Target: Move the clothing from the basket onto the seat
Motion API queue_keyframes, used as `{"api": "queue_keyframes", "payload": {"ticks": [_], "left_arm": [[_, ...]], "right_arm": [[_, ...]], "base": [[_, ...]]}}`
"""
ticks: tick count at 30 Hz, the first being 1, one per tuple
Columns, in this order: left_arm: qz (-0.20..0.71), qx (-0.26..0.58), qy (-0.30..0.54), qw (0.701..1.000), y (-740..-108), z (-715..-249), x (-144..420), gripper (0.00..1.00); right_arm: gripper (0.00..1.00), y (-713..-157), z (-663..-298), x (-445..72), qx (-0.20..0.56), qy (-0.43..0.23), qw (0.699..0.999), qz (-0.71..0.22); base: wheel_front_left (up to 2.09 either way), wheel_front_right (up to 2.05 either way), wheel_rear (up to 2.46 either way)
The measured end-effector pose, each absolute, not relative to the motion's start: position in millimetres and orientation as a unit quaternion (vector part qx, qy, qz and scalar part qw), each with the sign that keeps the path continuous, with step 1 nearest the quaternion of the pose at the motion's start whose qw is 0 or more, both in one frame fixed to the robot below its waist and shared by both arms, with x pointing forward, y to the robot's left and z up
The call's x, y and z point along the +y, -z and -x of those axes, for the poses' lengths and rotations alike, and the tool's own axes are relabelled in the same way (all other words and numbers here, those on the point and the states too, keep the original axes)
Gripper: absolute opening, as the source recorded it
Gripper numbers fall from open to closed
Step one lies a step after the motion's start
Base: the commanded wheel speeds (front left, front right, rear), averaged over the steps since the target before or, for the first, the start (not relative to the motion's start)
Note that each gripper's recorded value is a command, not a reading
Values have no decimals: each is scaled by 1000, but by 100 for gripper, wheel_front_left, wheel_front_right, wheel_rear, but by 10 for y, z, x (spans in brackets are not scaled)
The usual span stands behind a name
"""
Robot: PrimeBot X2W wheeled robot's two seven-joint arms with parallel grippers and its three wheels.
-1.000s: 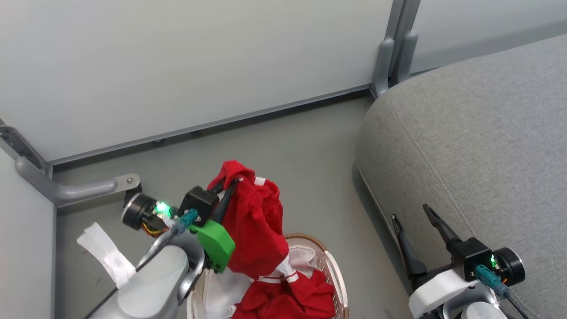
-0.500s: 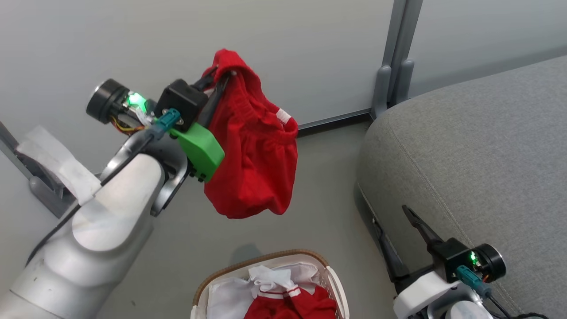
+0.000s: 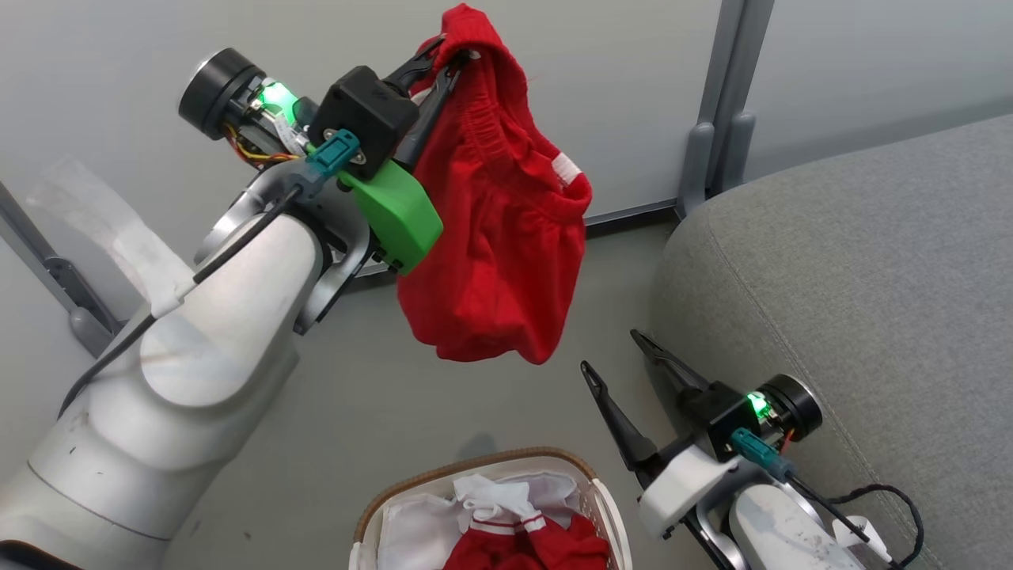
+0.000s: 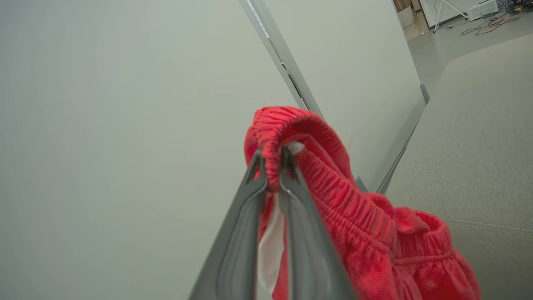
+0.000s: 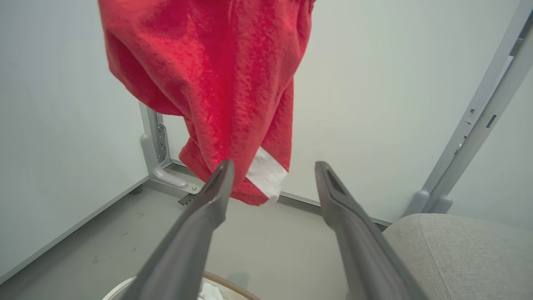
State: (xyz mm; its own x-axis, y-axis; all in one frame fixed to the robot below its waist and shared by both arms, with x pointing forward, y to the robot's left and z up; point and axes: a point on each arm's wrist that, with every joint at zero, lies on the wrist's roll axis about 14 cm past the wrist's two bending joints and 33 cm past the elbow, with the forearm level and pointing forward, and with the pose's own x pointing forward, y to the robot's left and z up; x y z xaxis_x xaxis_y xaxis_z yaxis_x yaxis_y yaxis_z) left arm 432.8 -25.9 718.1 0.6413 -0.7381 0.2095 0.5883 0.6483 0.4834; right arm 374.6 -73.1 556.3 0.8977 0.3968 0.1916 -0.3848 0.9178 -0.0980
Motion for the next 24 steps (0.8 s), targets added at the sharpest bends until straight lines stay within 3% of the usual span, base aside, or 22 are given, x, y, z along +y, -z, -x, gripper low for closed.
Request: {"api": "queue_keyframes", "payload": {"ticks": [19, 20, 23, 24], "left_arm": [[-180, -228, 433, 853, -7255, -3772, -494, 0], [-178, -226, 433, 854, -7236, -3767, -488, 0], [-167, -216, 427, 862, -7178, -3786, -444, 0], [-163, -212, 424, 865, -7150, -3801, -420, 0]], "right_arm": [[100, -5852, -4009, -233, -120, -277, 952, 54], [55, -5862, -4006, -198, -121, -283, 950, 55], [9, -5901, -4009, -134, -124, -293, 946, 57], [0, -5915, -4014, -127, -125, -294, 946, 57]], "base": [[0, 0, 0], [0, 0, 0], [0, 0, 0], [0, 0, 0]]}}
